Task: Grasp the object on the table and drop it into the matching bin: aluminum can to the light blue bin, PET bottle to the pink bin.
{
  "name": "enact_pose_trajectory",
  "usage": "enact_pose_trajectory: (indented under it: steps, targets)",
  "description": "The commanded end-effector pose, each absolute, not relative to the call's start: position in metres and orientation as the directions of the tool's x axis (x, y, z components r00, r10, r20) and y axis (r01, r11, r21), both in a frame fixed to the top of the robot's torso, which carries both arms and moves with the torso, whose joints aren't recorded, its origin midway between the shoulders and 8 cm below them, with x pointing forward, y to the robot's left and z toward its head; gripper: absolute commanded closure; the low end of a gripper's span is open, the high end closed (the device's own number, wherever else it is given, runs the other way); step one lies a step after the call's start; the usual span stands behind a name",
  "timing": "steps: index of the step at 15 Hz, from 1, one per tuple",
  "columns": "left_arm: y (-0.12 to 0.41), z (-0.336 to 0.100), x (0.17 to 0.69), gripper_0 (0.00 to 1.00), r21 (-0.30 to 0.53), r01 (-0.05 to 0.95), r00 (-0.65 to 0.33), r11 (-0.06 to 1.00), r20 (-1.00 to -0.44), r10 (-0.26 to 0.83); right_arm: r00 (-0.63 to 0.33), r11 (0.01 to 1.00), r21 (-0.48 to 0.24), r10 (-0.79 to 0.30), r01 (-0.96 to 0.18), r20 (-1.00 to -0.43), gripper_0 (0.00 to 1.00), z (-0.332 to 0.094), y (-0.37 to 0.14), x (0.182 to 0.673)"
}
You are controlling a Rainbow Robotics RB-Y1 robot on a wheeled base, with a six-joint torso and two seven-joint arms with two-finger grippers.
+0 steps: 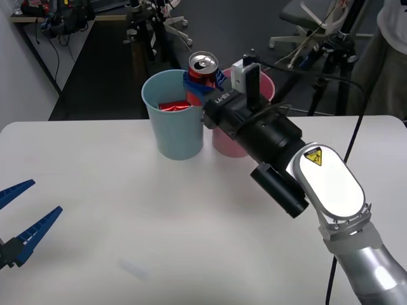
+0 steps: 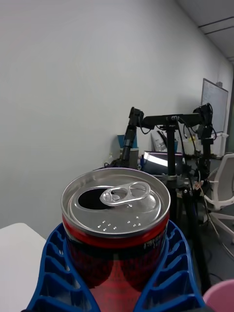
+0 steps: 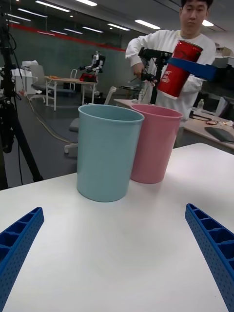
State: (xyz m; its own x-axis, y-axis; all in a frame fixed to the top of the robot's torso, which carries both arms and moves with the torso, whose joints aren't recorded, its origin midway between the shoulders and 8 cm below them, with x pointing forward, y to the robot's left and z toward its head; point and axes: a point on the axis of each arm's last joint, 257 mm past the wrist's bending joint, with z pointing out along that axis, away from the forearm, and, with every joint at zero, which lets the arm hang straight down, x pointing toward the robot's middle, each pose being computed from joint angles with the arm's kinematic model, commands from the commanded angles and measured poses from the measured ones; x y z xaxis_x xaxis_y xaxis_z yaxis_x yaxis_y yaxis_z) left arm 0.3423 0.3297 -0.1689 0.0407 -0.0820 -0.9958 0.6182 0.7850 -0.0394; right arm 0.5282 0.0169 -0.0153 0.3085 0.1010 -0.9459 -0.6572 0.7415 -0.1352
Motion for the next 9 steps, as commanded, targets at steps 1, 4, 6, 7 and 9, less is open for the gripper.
enact_pose_trajectory:
  steps: [1,4,6,7,9]
  targets:
    - [0.330,-0.169,0.342,0.00,-0.039,0.618,0.041,0.785,-0.996,-0.082,0.294,0.747,-0.119,0.107,-0.655,-0.950,1.00,-0.008,0.035,0.554]
    - [0.330,-0.169,0.342,0.00,-0.039,0.618,0.041,0.785,-0.996,-0.082,0.270,0.751,-0.104,0.102,-0.652,-0.957,1.00,-0.005,0.054,0.581]
    - [0.330,-0.169,0.342,0.00,-0.039,0.618,0.041,0.785,-0.996,-0.082,0.251,0.755,-0.096,0.093,-0.648,-0.963,1.00,-0.004,0.068,0.599]
    - [0.330,-0.169,0.342,0.00,-0.039,0.618,0.041,0.785,-0.996,-0.082,0.242,0.757,-0.097,0.083,-0.646,-0.967,1.00,-0.006,0.073,0.606]
    - [0.330,-0.169,0.342,0.00,-0.039,0.618,0.041,0.785,-0.996,-0.082,0.220,0.761,-0.094,0.066,-0.642,-0.973,1.00,-0.010,0.082,0.618]
